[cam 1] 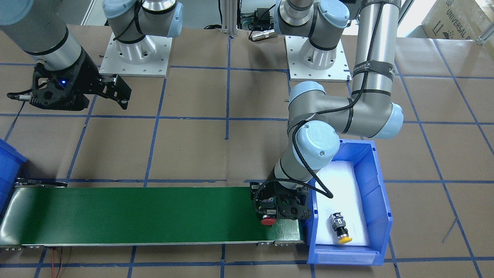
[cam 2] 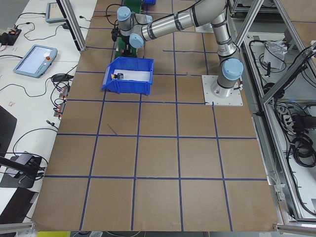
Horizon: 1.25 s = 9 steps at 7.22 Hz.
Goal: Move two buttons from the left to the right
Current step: 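Carry the red button with the left gripper onto the green conveyor, then release the red button on the belt and raise the left gripper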
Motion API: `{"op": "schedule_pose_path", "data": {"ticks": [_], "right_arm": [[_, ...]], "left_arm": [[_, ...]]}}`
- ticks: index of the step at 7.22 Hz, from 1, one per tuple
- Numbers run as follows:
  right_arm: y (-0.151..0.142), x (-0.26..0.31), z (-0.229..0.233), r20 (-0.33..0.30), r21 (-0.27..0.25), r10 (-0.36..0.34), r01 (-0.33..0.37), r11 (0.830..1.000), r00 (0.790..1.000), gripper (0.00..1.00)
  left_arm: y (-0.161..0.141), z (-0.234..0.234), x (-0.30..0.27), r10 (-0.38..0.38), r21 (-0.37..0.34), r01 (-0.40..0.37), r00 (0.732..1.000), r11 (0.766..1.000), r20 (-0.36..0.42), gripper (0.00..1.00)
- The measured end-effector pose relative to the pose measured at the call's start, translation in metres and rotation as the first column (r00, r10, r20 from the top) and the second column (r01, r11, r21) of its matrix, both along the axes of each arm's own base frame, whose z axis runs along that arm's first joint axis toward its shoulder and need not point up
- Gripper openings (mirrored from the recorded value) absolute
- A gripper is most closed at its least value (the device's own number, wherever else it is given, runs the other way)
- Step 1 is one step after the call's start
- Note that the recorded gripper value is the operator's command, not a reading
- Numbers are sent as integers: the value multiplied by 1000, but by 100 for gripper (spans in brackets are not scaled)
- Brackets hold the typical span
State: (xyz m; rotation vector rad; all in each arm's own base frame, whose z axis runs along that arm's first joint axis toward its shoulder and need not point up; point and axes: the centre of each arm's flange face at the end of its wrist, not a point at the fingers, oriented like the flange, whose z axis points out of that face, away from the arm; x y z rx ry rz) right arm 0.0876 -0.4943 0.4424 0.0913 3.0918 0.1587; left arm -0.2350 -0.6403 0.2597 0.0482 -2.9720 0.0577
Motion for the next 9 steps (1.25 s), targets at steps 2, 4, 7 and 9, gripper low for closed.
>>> {"op": "schedule_pose_path", "data": {"ticks": [2, 4, 7, 9], "right_arm": [[0, 0, 0, 0, -1, 0, 0, 1000, 1000, 100], [0, 0, 1, 0, -3, -3, 3, 1000, 1000, 100], [1, 0, 2, -1, -4, -6, 6, 1000, 1000, 100], [1, 0, 2, 0, -5, -7, 7, 1000, 1000, 100]], "left_arm": [[5, 17, -1, -12, -24, 11, 1000, 1000, -14, 100], [9, 54, 17, 10, -59, -11, 1000, 998, -8, 100], [0, 91, 110, 109, -50, -106, 992, 993, 62, 100], [-7, 93, 164, 114, -52, -110, 988, 993, 102, 100]]}}
